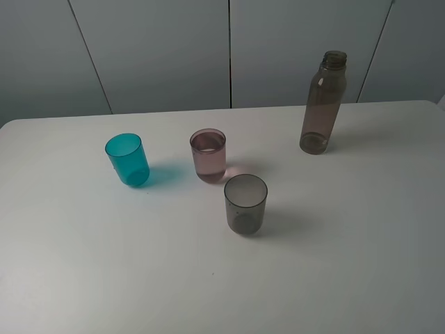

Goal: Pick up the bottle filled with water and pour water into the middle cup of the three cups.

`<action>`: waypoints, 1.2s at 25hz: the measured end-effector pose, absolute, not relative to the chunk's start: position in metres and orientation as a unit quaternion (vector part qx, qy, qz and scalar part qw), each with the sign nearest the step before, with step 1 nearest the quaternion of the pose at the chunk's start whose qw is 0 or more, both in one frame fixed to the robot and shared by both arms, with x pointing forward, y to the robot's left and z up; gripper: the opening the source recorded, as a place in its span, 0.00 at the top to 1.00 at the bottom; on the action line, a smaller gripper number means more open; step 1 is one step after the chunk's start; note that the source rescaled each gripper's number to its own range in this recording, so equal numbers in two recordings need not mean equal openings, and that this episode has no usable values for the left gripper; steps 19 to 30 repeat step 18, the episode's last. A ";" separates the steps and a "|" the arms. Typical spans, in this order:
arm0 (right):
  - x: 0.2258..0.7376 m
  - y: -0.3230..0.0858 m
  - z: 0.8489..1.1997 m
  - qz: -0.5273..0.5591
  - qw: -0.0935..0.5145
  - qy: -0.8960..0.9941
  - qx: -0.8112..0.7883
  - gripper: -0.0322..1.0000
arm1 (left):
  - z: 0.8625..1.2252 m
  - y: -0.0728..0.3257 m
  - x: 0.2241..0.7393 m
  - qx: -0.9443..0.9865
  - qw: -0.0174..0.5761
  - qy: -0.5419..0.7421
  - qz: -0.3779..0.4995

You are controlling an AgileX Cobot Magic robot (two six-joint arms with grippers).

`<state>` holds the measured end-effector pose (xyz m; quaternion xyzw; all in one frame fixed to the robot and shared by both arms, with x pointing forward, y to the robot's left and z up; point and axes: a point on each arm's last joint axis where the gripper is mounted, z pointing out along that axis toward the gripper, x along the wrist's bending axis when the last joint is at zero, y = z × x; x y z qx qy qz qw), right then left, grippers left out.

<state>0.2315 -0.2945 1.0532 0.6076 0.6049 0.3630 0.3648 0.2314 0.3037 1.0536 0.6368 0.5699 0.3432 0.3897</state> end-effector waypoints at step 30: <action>0.232 -0.295 1.053 0.364 0.364 0.604 0.609 0.44 | 1.054 0.304 0.231 0.637 0.390 0.570 0.343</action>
